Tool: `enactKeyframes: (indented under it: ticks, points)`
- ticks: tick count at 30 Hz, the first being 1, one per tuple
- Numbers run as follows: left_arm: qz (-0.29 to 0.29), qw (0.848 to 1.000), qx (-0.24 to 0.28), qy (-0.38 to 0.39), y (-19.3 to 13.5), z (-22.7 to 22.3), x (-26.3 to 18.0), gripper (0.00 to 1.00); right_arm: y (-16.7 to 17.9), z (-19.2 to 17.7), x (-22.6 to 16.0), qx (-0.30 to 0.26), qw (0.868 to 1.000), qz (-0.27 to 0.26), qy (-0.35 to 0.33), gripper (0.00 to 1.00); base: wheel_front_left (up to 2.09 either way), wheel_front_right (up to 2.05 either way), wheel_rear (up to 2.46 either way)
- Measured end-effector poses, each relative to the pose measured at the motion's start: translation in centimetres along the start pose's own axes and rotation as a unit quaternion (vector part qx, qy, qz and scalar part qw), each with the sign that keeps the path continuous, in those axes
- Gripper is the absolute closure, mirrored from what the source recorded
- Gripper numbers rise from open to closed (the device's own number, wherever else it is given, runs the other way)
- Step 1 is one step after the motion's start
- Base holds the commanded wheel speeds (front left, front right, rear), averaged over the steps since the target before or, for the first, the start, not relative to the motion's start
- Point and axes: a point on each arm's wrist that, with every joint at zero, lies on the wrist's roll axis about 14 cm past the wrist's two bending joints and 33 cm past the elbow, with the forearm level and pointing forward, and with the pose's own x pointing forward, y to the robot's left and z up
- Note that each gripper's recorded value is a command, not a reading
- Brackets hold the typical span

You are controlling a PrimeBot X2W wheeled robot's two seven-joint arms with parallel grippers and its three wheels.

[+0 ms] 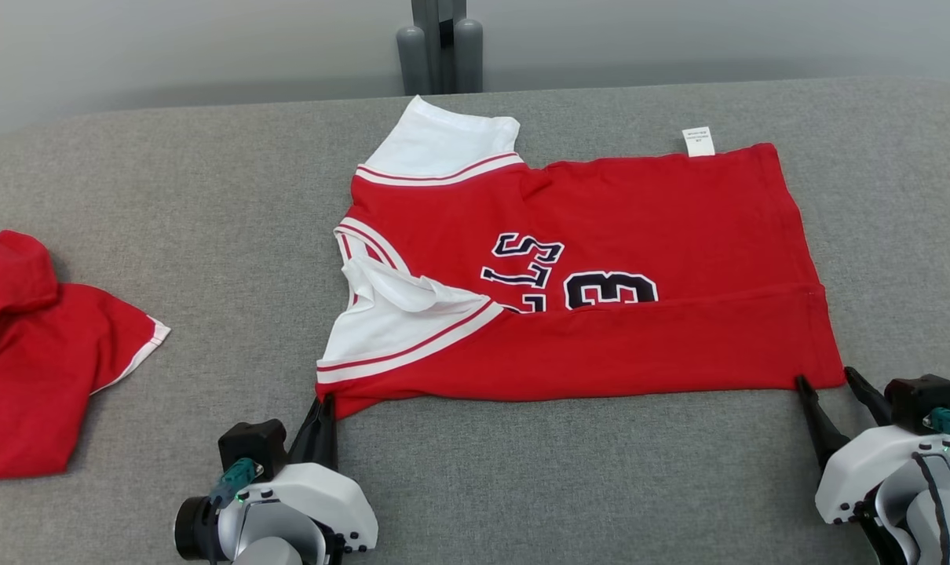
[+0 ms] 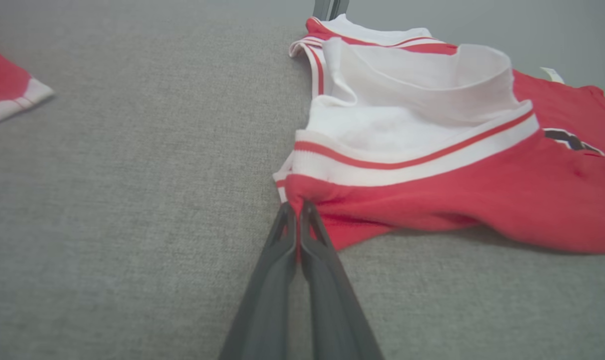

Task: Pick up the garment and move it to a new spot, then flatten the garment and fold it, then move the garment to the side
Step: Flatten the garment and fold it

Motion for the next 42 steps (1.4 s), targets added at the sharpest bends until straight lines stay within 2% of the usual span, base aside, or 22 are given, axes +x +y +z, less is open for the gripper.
enactKeyframes:
  ticks: [2, 3, 4, 5, 6, 7, 8, 9, 14, 23, 34, 42]
  points:
    - [0.001, 1.0, 0.002, -0.003, 0.0, 0.1, -0.1, 1.0, -0.1, 0.1, 0.3, 0.003, 1.0, -0.002, 0.002, 0.11, 0.0, 0.0, 0.0]
    - [0.001, 1.0, 0.005, -0.004, 0.1, 0.2, -0.1, 1.0, -0.1, 0.1, 0.4, 0.004, 1.0, -0.002, 0.003, 0.03, 0.0, 0.0, 0.0]
    - [0.002, 1.0, 0.007, -0.005, 0.1, 0.3, -0.1, 1.0, -0.1, 0.2, 0.5, 0.004, 1.0, -0.003, 0.004, 0.02, 0.0, 0.0, 0.0]
    - [0.002, 1.0, 0.007, -0.006, 0.1, 0.4, -0.1, 1.0, -0.1, 0.2, 0.6, 0.005, 1.0, -0.003, 0.004, 0.06, 0.0, 0.0, 0.0]
    - [0.002, 1.0, 0.007, -0.006, 0.1, 0.4, -0.1, 1.0, -0.2, 0.2, 0.6, 0.006, 1.0, -0.004, 0.005, 0.17, 0.0, 0.0, 0.0]
    - [0.001, 1.0, 0.008, -0.006, 0.0, 0.5, -0.2, 1.0, -0.1, 0.2, 0.7, 0.008, 1.0, -0.003, 0.006, 0.46, 0.0, 0.0, 0.0]
    - [0.0, 1.0, 0.009, -0.006, 0.0, 0.5, -0.2, 1.0, 0.1, 0.1, 0.7, 0.008, 1.0, -0.001, 0.008, 0.88, 0.0, 0.0, 0.0]
    - [-0.001, 1.0, 0.01, -0.007, -0.1, 0.6, -0.2, 1.0, 0.2, 0.0, 0.7, 0.008, 1.0, 0.002, 0.01, 1.0, 0.0, 0.0, 0.0]
    - [-0.009, 1.0, 0.018, -0.013, -0.3, 0.9, -0.6, 1.0, 0.5, 0.2, 0.7, 0.011, 1.0, 0.007, 0.009, 1.0, 0.0, 0.0, 0.0]
    - [-0.026, 0.999, 0.026, -0.014, -0.7, 0.7, -3.3, 1.0, -1.4, 0.7, -0.9, 0.024, 1.0, -0.004, -0.01, 1.0, 0.0, 0.0, 0.0]
    - [-0.019, 1.0, 0.021, 0.001, 0.1, 0.0, -7.7, 1.0, -2.0, -1.8, -4.0, 0.013, 1.0, 0.009, 0.008, 1.0, 0.0, 0.0, 0.0]
    - [-0.027, 0.997, 0.023, 0.064, -0.1, -2.7, -10.3, 1.0, -2.3, -3.7, -6.4, 0.003, 0.999, 0.018, 0.035, 1.0, 0.0, 0.0, 0.0]
